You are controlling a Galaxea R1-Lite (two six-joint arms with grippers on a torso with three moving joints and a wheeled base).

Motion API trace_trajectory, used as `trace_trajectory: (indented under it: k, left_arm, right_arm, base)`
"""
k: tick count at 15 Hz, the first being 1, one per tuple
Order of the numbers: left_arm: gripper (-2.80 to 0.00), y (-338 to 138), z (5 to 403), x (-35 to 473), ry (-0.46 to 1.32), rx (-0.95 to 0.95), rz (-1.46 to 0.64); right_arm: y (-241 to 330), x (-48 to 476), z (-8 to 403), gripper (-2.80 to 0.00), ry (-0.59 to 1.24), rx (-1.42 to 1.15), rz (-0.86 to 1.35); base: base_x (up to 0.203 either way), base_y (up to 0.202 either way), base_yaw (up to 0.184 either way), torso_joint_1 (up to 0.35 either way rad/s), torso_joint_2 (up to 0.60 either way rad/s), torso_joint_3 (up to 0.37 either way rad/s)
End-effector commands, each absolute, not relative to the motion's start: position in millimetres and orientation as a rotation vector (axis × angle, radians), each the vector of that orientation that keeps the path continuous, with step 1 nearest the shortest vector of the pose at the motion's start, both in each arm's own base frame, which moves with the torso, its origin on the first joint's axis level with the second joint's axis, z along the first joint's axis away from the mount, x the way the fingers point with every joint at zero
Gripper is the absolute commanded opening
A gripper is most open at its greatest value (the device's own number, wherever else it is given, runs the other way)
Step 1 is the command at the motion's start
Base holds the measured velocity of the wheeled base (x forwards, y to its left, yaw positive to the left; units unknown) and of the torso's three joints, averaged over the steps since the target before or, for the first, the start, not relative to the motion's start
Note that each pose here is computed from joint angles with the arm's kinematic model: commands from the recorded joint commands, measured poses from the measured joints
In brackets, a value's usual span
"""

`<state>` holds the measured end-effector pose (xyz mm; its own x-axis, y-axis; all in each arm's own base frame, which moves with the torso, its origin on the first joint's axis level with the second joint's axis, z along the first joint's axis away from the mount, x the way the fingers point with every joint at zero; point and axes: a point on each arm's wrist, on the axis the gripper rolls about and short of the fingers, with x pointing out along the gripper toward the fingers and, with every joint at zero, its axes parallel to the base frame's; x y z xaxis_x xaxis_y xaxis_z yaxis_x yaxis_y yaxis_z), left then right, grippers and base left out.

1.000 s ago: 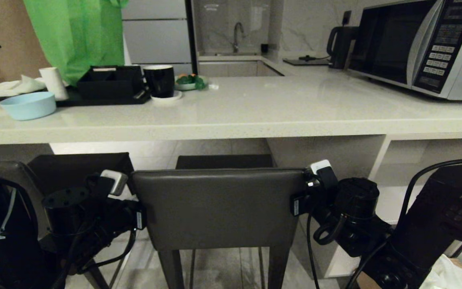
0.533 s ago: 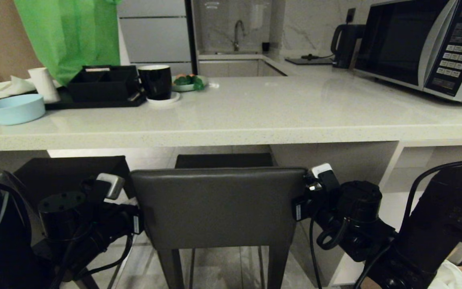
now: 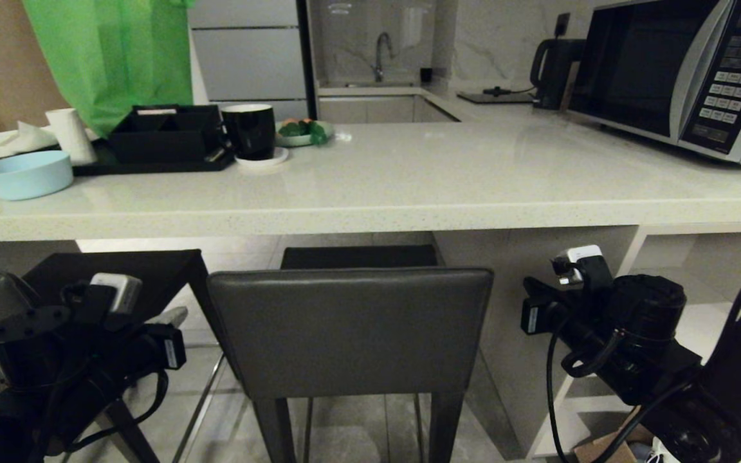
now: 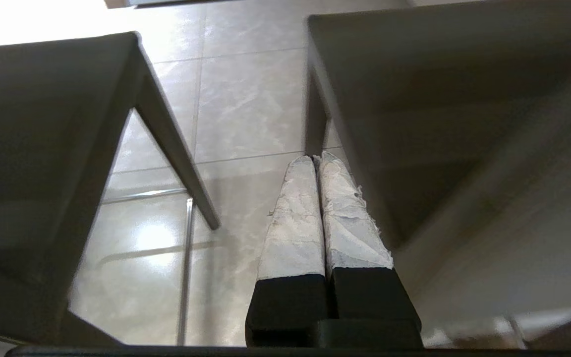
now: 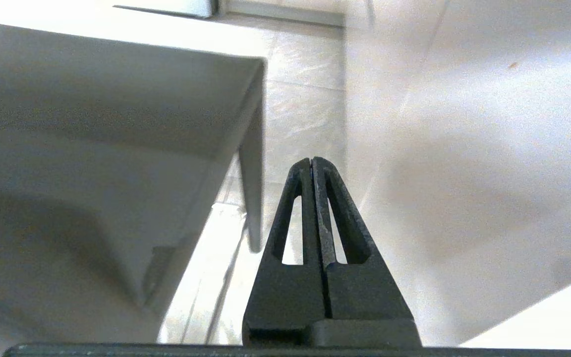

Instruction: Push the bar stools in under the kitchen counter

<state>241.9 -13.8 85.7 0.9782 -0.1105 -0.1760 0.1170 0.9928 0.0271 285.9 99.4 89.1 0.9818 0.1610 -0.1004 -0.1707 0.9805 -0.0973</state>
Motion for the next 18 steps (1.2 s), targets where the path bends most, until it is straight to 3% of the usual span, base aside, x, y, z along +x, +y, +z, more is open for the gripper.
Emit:
trace_trajectory:
  k: [1, 11, 18]
  left_arm:
    - [-2.80, -13.7, 99.9, 226.9, 0.122, 0.036, -0.120]
    - [-2.80, -4.9, 175.2, 127.8, -0.203, 0.014, -0.005]
    - [-2.80, 0.6, 203.9, 10.4, -0.245, 0.004, 0.021]
  right_arm:
    - [93.7, 270.5, 103.4, -2.80, 0.058, -0.096, 0.165]
    - [44.1, 134.9, 216.4, -2.80, -0.179, -0.033, 0.126]
    - [1.5, 40.6, 223.3, -2.80, -0.181, -0.046, -0.084]
  base:
    - [0.000, 0.000, 0.000, 0.000, 0.00, 0.000]
    - [0.000, 0.000, 0.000, 0.000, 0.00, 0.000]
    - [0.000, 0.000, 0.000, 0.000, 0.00, 0.000]
